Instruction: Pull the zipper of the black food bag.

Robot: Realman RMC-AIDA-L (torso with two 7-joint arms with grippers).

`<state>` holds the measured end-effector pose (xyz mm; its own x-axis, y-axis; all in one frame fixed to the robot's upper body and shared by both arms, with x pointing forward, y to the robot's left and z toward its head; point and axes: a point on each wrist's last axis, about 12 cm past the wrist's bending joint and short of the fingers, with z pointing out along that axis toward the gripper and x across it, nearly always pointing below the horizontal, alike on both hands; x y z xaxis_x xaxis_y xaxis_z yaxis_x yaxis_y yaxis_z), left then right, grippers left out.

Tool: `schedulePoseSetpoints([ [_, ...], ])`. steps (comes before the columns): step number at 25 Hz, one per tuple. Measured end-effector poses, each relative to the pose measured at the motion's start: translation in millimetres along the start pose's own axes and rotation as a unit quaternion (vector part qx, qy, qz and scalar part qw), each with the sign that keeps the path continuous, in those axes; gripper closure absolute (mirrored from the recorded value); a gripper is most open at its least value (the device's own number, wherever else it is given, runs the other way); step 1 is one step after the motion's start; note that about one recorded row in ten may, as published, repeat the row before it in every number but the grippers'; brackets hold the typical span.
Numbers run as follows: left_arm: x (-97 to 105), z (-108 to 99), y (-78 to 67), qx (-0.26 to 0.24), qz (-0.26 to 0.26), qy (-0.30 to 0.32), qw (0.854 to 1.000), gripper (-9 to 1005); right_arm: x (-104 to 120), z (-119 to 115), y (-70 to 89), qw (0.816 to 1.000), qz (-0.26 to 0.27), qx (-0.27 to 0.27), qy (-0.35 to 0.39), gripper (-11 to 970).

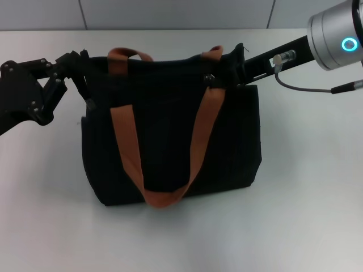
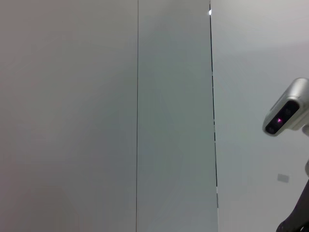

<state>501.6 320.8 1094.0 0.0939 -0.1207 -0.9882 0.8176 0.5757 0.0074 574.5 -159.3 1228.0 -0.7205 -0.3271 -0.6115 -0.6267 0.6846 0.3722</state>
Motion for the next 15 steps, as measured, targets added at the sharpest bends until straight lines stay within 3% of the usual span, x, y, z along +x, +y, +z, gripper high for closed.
schedulePoseSetpoints([
  [3,0.6,0.1,-0.6,0.0,-0.002,0.0,1.0,978,2.8,-3.4,2.0,1.0,-0.012,-0.021,-0.016,962],
  [7,1.6,1.1,-1.7,0.0,-0.004,-0.001,1.0,977,7.2,-2.9,0.6,0.998,-0.025,-0.043,-0.029,861],
  [15,3.6,2.1,-2.9,-0.001,-0.007,0.002,1.0,973,22.3,-11.8,-20.0,0.982,-0.068,-0.117,-0.134,702],
])
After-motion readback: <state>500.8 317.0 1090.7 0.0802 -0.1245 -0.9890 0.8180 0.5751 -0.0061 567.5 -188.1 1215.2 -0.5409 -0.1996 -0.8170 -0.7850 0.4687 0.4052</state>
